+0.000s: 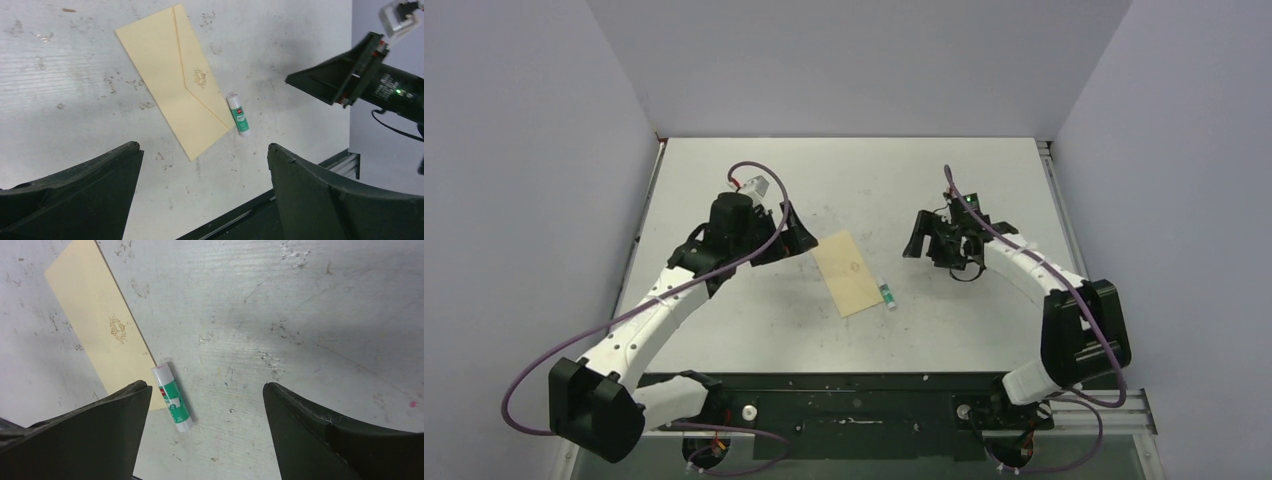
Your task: Place the letter into the envelope and seal it
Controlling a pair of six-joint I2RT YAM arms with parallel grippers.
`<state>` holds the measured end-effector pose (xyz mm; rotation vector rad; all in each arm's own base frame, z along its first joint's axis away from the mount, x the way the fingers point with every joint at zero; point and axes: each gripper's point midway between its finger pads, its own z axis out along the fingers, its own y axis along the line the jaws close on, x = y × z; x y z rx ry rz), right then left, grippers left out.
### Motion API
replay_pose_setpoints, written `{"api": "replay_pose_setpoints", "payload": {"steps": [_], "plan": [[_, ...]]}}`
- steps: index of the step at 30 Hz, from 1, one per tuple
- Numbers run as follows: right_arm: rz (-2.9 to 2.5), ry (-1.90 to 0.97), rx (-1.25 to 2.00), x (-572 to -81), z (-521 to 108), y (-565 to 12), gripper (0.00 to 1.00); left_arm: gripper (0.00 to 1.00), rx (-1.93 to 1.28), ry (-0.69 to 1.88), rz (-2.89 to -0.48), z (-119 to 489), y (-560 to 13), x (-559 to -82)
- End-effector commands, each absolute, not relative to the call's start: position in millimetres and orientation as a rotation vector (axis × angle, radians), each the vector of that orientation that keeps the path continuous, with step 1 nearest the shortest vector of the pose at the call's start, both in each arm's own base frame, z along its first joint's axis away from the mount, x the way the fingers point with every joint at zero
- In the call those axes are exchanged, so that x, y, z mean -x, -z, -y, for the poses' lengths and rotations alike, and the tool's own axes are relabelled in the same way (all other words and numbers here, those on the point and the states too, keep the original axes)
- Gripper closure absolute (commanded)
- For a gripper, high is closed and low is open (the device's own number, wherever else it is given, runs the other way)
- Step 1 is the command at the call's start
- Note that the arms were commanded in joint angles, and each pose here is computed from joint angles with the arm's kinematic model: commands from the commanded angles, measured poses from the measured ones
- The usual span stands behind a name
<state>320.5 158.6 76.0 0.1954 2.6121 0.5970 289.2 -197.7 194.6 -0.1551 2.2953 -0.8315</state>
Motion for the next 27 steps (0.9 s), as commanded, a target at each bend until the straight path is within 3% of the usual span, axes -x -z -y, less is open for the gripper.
{"api": "replay_pose_setpoints", "payload": {"steps": [1, 3, 4, 7, 13, 18, 27], "plan": [[-2.463, -0.440, -0.168, -327.9, -136.6, -111.3, 0.15, 0.04, 0.221, 0.673, -2.236, 171.5, -217.7, -298.2], [-2.387, -0.383, -0.187, -329.1, -125.2, -131.6, 0.10, 0.04, 0.256, 0.612, -2.229, 161.0, -221.9, -298.7], [-2.345, -0.342, -0.203, -328.7, -117.6, -142.3, 0.02, 0.04, 0.287, 0.565, -2.217, 152.7, -226.4, -299.6], [-2.228, -0.210, -0.265, -325.9, -89.6, -177.3, 0.10, 0.04, 0.394, 0.420, -2.150, 122.3, -245.5, -298.4], [-2.065, 0.034, -0.350, -305.2, -36.2, -249.6, 0.10, 0.04, 0.468, 0.297, -1.931, 74.7, -298.0, -277.9], [-1.944, 0.094, -0.377, -287.9, -13.7, -295.9, 0.10, 0.04, 0.519, 0.291, -1.822, 50.6, -310.1, -250.5], [-1.897, 0.118, -0.386, -275.4, -3.3, -318.2, 0.10, 0.04, 0.535, 0.183, -1.768, 17.7, -307.7, -220.0]]}}
